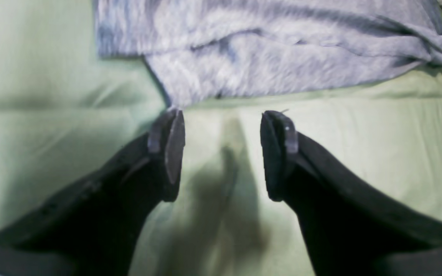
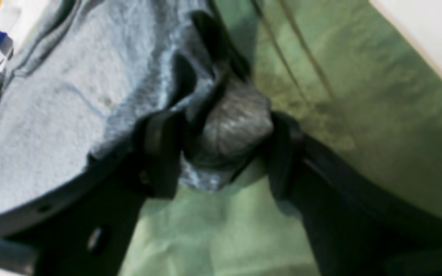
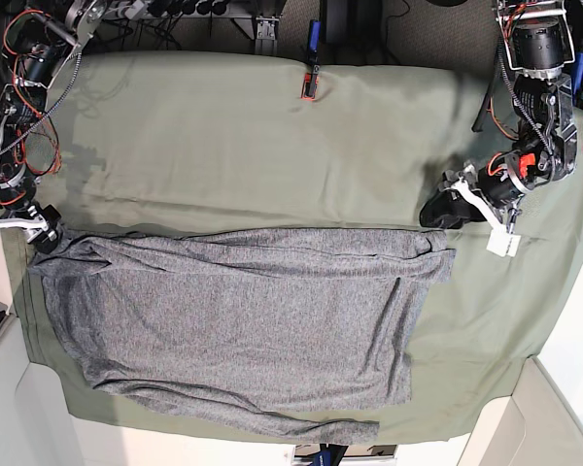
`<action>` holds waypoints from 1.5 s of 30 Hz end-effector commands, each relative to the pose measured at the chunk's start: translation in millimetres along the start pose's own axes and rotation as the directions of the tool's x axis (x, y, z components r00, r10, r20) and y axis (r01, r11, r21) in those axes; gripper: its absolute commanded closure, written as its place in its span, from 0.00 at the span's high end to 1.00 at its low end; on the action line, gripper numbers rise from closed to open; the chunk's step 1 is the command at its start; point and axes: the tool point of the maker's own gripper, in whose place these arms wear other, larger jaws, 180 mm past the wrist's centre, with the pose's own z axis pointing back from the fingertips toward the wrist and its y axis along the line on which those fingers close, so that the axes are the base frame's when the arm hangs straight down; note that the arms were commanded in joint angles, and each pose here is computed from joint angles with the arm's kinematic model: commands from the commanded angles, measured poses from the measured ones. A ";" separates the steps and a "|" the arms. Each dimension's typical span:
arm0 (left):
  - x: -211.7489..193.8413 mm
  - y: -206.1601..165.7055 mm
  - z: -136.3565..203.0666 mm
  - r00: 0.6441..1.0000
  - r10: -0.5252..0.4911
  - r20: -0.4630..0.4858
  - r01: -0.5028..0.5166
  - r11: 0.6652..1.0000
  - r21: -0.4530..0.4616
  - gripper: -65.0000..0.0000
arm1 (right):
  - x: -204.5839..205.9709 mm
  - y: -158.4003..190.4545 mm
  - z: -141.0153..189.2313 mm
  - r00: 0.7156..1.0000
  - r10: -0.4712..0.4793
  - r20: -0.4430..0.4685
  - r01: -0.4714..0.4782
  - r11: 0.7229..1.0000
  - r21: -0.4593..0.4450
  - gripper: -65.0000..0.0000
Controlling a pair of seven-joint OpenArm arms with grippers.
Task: Fold the T-shirt properly
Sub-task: 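Drag the folded edge further across the shirt with both grippers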
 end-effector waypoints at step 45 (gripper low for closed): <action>65.2 0.0 41.8 0.960 -0.270 0.074 0.263 0.960 0.095 0.00 | 20.8 66.7 56.2 0.966 0.254 0.046 -0.258 0.951 0.170 0.00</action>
